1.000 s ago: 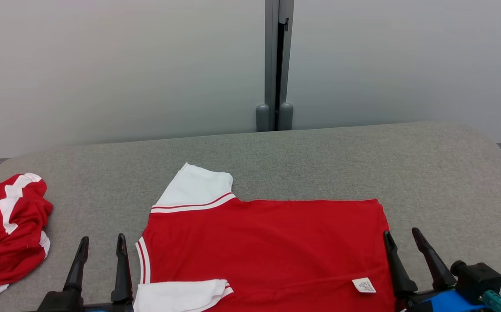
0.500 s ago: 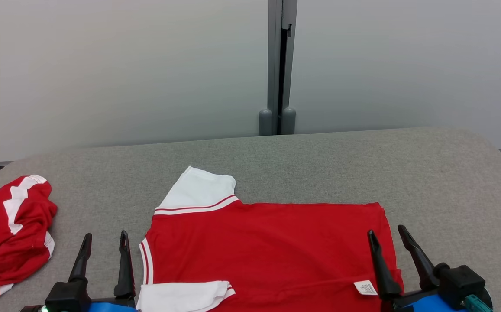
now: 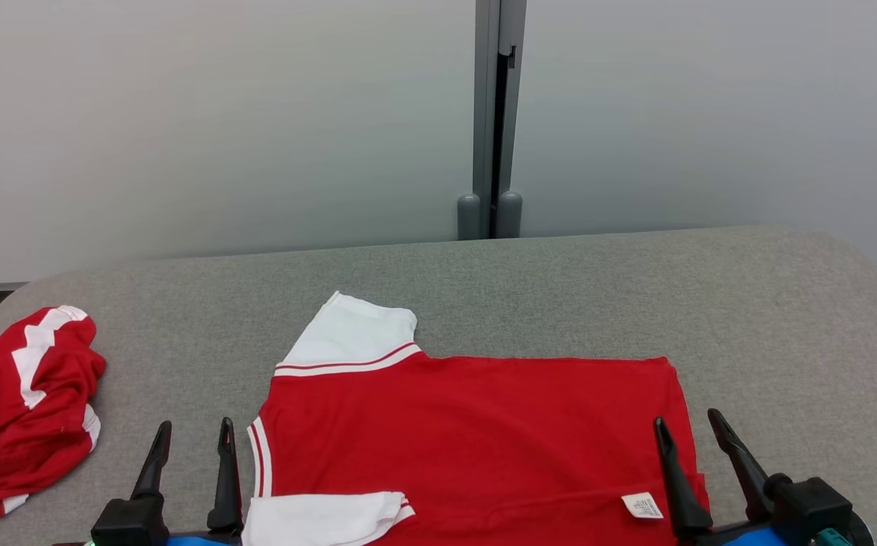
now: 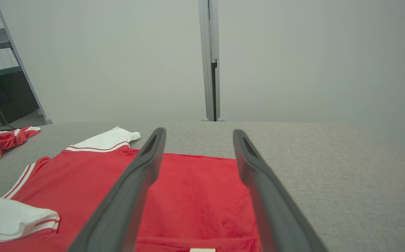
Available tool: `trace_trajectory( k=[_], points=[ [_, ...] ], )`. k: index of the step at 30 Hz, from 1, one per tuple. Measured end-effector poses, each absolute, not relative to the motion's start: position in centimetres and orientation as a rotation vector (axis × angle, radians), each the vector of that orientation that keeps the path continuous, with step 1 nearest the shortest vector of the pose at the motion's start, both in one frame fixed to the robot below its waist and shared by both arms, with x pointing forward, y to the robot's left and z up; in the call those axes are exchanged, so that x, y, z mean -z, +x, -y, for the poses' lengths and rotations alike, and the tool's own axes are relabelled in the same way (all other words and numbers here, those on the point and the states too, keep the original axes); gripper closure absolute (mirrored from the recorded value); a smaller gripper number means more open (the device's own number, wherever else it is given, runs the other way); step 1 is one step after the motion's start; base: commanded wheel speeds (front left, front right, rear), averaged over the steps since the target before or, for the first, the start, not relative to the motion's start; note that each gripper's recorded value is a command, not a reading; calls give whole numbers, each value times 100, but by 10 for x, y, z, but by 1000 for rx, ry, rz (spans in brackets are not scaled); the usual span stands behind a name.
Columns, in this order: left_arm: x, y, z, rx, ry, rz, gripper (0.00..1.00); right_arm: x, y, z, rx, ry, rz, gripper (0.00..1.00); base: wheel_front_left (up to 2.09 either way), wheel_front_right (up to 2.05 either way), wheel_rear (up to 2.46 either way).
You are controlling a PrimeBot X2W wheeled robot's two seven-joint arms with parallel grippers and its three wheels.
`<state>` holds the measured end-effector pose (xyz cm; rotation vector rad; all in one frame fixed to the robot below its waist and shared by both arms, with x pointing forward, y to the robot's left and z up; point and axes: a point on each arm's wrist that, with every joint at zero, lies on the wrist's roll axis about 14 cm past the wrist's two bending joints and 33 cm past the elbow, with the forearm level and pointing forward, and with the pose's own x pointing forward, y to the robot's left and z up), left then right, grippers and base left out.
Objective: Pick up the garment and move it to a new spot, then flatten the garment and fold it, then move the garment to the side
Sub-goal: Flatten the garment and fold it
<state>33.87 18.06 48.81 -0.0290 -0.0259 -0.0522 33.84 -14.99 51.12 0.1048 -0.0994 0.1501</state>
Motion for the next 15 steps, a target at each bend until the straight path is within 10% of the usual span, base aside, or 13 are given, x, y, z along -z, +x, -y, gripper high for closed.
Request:
trace_trajectory(
  k=[15],
  points=[
    [-485,339,-180,52,-30,16,0,-499,336,155,-132,108,53,0,0,0,0]
  ],
)
